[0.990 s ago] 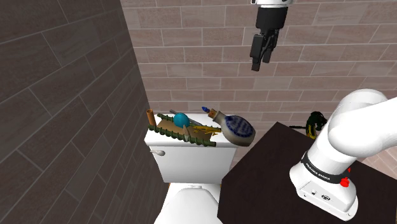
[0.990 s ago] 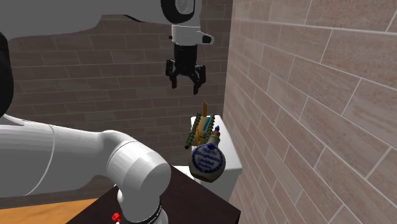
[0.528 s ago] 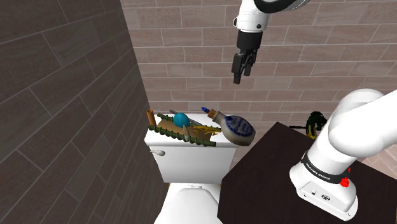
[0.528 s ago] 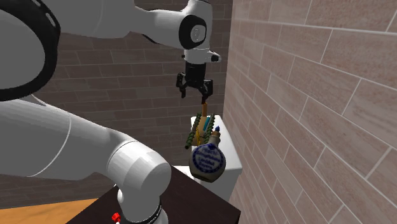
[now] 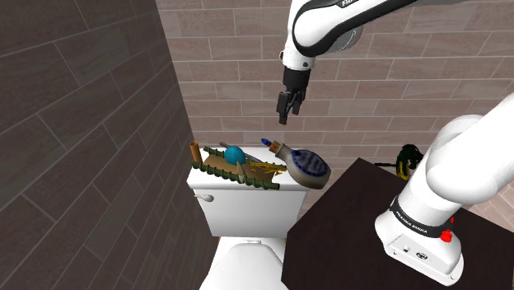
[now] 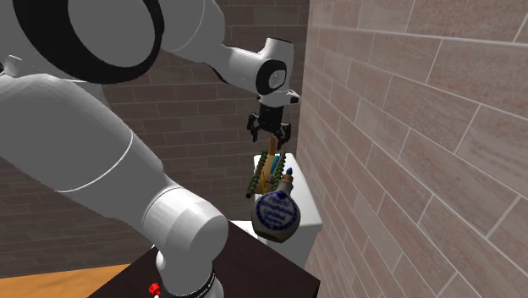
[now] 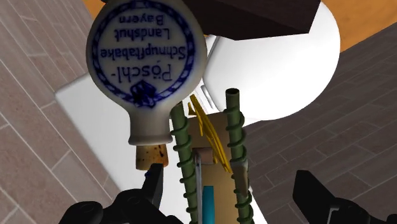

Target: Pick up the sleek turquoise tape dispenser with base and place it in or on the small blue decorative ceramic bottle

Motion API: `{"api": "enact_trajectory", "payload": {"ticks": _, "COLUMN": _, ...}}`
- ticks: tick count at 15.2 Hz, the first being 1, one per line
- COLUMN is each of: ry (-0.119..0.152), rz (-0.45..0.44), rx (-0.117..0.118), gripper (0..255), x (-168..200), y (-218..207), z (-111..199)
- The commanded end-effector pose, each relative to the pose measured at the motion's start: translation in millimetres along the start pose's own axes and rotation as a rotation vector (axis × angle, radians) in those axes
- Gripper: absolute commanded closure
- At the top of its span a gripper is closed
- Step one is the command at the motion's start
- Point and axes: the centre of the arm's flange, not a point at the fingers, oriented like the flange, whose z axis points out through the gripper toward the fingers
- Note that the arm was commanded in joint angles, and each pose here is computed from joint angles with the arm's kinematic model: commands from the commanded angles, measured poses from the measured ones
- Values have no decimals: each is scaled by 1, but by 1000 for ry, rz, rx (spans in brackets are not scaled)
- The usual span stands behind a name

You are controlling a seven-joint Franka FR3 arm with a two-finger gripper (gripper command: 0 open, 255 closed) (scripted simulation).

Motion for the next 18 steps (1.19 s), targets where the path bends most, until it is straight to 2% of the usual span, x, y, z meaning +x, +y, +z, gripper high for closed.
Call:
{"api": "enact_trajectory", "payload": {"ticks": 1, "ry": 9, "rz": -12, "rx": 10, "gripper": 0, "x": 17, "y": 2, "z": 23}}
{"api": "enact_trajectory", "payload": {"ticks": 18, "ry": 73, "rz": -107, "rx": 95, "gripper": 0, "x": 163, "y": 14, "z": 185}}
